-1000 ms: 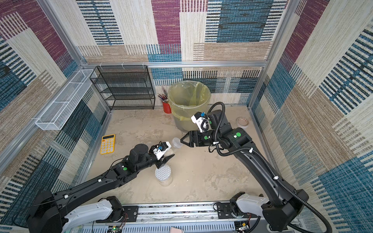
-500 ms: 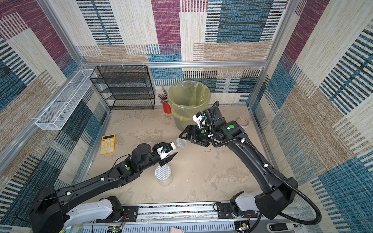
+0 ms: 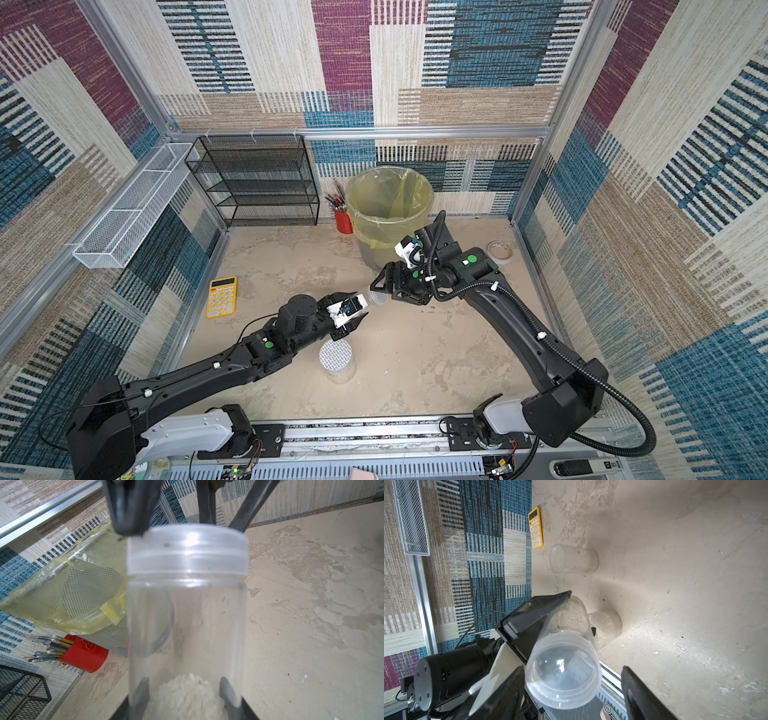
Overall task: Empty moldy rice from jars
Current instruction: Unscrew the lid from the jar.
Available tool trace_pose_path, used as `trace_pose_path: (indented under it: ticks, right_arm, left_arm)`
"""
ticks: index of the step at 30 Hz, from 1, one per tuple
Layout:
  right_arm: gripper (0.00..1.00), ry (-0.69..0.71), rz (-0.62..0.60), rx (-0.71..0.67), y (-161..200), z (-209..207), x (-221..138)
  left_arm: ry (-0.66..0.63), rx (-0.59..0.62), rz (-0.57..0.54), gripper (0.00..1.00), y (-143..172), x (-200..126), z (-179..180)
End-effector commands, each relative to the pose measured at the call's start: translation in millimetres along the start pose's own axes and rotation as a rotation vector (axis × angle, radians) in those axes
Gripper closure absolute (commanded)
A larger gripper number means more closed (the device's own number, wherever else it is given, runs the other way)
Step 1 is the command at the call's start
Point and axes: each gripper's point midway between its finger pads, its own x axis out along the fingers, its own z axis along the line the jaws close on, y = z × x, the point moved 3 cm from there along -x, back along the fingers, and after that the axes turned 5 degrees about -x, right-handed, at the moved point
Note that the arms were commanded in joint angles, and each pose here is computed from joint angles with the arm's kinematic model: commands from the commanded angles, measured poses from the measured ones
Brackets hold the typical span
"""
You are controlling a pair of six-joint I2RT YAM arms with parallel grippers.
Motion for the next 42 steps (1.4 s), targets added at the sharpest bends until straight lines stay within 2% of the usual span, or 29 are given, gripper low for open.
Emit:
trace_pose_path:
  ticks: [1, 13, 16, 23, 28, 33, 42]
  right_arm:
    - [0.27, -0.025, 0.002, -0.019, 2, 5, -3]
    - [0.35, -0.062, 0.027, -0.037, 3, 5, 5]
    - [0.39, -0.071, 0.027, -0.048, 3, 7, 5]
    - [0.56, -0.119, 0.043, -0.085, 9, 10, 5]
    - [0.55, -0.087, -0.025, -0.166, 3, 9, -1]
    - [0.52, -0.164, -0.088, -0.275, 2, 21, -7]
    - [0.49, -0.247, -0.110, -0.410, 0, 29, -6]
  left_arm:
    - [-0.022, 0.021, -0.026, 1.00, -9, 1, 6]
    - [-0.019, 0.020, -0.017, 1.00, -9, 3, 5]
    - [-0.017, 0.016, -0.011, 1.00, -8, 4, 5]
    - [0.012, 0.009, 0.004, 1.00, -6, 6, 0]
    - [0.043, 0.000, 0.018, 1.00, -2, 5, -5]
    - [0.105, -0.024, 0.004, 1.00, -1, 0, -13]
    - [0.151, -0.055, 0.009, 1.00, 4, -3, -16]
